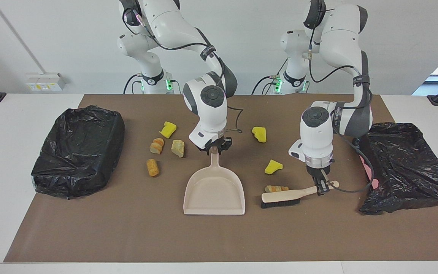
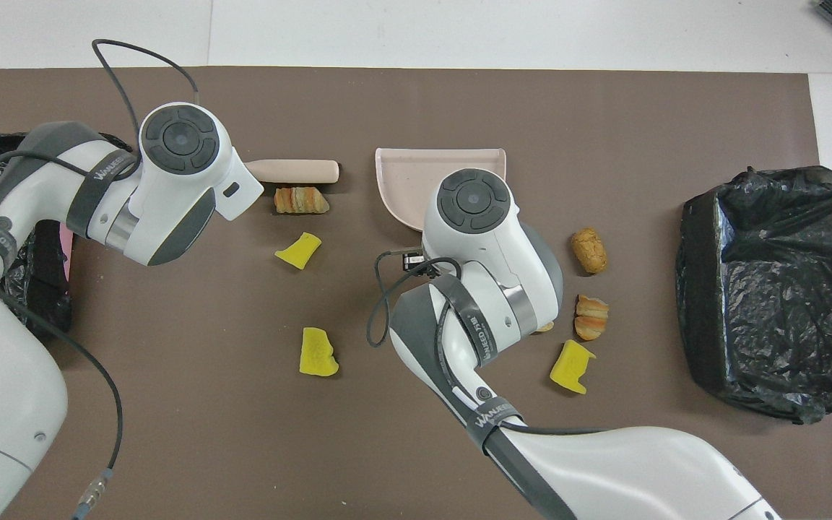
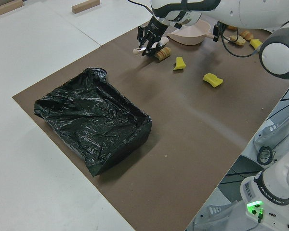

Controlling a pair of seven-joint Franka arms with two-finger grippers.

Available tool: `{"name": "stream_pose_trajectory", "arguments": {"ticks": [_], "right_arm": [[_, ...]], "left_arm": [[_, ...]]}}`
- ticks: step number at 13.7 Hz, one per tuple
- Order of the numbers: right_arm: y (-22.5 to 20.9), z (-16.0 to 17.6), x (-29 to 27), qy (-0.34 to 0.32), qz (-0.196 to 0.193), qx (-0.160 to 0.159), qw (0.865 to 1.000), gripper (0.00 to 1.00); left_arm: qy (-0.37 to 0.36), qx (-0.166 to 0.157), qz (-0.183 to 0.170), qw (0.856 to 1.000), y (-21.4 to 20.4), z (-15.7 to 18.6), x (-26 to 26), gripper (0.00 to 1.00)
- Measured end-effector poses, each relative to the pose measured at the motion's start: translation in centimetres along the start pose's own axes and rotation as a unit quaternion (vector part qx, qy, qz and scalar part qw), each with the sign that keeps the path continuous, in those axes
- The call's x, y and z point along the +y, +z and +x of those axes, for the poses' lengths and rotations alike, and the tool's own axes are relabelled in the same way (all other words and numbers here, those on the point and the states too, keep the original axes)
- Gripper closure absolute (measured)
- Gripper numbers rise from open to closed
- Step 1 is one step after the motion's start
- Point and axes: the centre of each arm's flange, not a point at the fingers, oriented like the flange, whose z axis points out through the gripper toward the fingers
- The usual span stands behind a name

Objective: Sweep and dump trash in bin

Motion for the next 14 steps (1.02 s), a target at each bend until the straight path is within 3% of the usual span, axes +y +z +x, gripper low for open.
{"name": "stream_pose_trajectory", "arguments": {"ticks": [1,2,5,7,10,14], "right_arm": [[0.0,0.0,0.0,0.000,0.000,0.000,1.000,0.56],[-0.1,-0.1,0.0,0.000,0.000,0.000,1.000,0.66],[-0.1,-0.3,-0.4,-0.009,0.000,0.000,1.000,0.68],[-0.4,-0.4,-0.3,-0.086,0.001,0.000,0.996,0.68],[-3.4,0.1,3.2,-0.204,0.008,0.001,0.979,0.68],[-7.7,-2.0,8.2,-0.350,0.018,0.014,0.937,0.68]], "left_arm": [[0.002,-0.001,-0.003,1.000,0.1,0.1,0.3,0.74],[0.004,-0.002,-0.006,1.000,0.2,0.1,0.8,0.74],[0.015,-0.013,-0.021,1.000,-0.3,-0.3,3.5,0.74],[0.025,-0.021,-0.034,0.999,-0.9,-0.3,6.6,0.74],[-0.008,-0.017,-0.049,0.999,-2.4,-0.3,10.0,0.74],[-0.079,-0.039,-0.094,0.992,-3.8,1.5,14.2,0.74]]}}
